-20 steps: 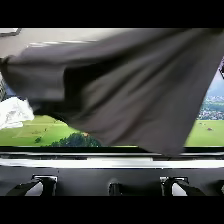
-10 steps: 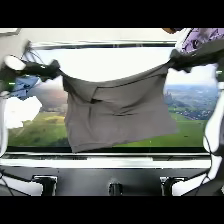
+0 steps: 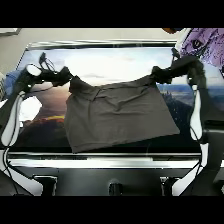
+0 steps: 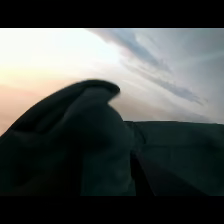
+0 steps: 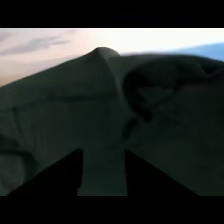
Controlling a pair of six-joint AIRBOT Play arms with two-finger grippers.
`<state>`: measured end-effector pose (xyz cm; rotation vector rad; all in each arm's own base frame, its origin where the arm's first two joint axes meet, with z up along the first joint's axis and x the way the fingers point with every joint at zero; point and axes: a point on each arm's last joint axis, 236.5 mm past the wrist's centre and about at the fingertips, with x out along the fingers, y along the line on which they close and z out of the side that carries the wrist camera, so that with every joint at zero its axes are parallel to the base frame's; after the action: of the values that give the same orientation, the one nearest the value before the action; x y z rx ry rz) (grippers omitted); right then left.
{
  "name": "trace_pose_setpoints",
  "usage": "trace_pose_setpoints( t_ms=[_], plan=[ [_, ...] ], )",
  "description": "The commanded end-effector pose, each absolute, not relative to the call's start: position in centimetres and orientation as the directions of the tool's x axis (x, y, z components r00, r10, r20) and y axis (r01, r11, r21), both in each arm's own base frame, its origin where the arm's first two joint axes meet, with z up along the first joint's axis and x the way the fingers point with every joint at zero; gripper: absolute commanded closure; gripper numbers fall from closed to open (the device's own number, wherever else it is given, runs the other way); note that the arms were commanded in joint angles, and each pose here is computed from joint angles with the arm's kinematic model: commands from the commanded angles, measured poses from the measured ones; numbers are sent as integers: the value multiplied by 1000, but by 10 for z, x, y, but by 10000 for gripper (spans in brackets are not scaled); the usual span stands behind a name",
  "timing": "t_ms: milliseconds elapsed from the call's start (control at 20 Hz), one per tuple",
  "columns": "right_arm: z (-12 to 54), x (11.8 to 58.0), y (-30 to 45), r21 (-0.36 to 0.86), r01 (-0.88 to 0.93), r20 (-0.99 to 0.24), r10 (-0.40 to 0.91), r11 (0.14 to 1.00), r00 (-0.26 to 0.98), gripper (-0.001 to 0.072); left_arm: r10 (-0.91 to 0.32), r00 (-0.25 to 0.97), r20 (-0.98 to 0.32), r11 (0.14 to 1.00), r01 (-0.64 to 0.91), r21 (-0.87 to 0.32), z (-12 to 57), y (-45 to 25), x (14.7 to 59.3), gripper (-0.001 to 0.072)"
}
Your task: Fold the clothes and pants, and hang the long-sleeved shirts on hangers.
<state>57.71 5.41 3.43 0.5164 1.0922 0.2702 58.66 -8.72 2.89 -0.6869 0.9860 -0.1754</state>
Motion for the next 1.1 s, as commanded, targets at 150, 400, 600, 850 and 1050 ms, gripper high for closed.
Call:
trace_pose_setpoints(
  t_ms=[150, 400, 600, 850, 1050],
  plan=[
    [66, 478, -70, 522, 154, -827, 453, 839, 334, 298, -242, 361, -901, 894, -277, -351, 65, 31, 467, 361],
    [18, 387, -124, 508, 380, -861, 445, 773, 246, 298, -241, 256, -936, 860, -391, -328, 29, 32, 353, 362],
    [-33, 325, -127, 431, 469, -892, 443, 771, 91, 298, -268, 159, -950, 851, -423, -311, -5, 17, 303, 384],
    [-68, 307, -117, 419, 494, -889, 456, 762, 49, 275, -278, 127, -952, 848, -433, -305, -14, 15, 294, 383],
    [-89, 292, -106, 421, 503, -880, 475, 755, 23, 267, -278, 127, -952, 848, -433, -306, -14, 15, 294, 383]
  ],
)
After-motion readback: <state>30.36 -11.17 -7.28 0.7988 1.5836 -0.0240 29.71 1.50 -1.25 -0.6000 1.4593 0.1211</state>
